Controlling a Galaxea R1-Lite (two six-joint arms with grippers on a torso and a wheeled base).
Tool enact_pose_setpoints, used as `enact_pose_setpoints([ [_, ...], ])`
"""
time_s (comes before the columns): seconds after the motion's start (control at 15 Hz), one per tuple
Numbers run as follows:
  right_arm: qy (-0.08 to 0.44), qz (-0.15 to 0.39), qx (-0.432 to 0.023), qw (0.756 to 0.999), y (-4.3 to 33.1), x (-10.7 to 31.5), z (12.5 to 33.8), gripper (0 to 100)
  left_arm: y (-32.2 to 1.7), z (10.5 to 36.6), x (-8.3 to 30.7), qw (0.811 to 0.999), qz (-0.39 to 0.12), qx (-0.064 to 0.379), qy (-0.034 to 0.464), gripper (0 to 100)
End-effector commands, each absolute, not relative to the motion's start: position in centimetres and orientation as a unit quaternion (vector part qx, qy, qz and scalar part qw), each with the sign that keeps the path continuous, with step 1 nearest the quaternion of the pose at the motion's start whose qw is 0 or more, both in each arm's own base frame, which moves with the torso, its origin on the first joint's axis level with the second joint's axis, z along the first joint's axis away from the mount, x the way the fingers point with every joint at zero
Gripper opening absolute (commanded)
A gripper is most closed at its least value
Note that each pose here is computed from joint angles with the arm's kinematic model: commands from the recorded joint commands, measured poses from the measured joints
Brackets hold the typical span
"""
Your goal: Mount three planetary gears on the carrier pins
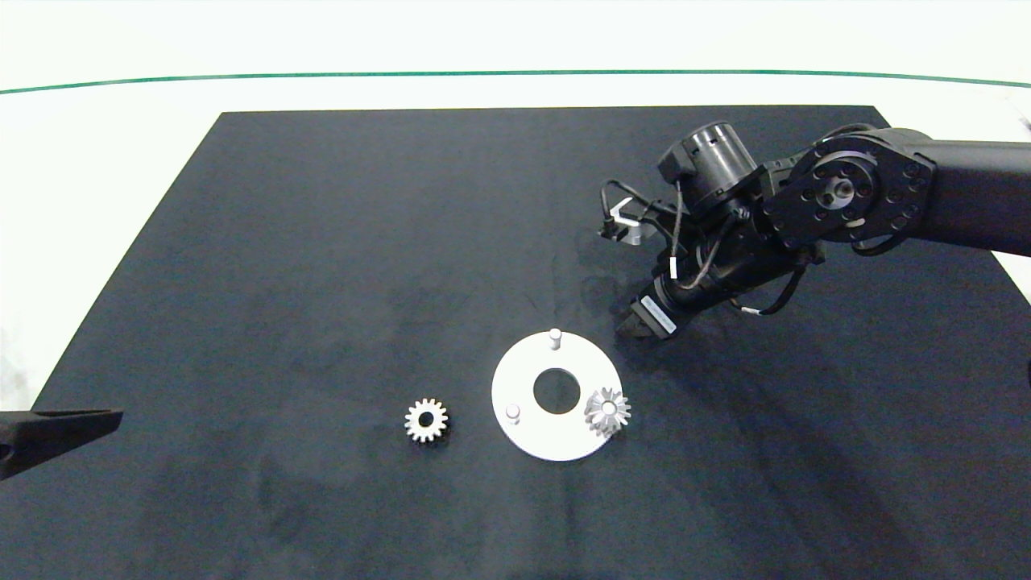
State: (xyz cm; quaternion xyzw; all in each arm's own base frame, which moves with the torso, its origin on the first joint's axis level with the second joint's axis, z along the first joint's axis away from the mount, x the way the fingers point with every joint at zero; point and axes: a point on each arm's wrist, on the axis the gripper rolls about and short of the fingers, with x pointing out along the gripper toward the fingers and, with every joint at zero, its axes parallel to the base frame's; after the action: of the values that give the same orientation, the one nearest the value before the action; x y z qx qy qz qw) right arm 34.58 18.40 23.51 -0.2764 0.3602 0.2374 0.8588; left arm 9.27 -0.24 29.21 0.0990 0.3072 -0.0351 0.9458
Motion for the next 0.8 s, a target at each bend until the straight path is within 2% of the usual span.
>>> enact_pose_setpoints([
  [0.07,0.360,0.235,-0.277,0.859,18.13,34.47,23.73,67,-0.25,29.15,9.23,0.945,-0.036,0.100,0.309,100],
  [0.8,0.364,0.235,-0.275,0.858,18.18,34.56,23.47,45,-0.21,29.20,9.23,0.946,-0.034,0.099,0.308,100],
])
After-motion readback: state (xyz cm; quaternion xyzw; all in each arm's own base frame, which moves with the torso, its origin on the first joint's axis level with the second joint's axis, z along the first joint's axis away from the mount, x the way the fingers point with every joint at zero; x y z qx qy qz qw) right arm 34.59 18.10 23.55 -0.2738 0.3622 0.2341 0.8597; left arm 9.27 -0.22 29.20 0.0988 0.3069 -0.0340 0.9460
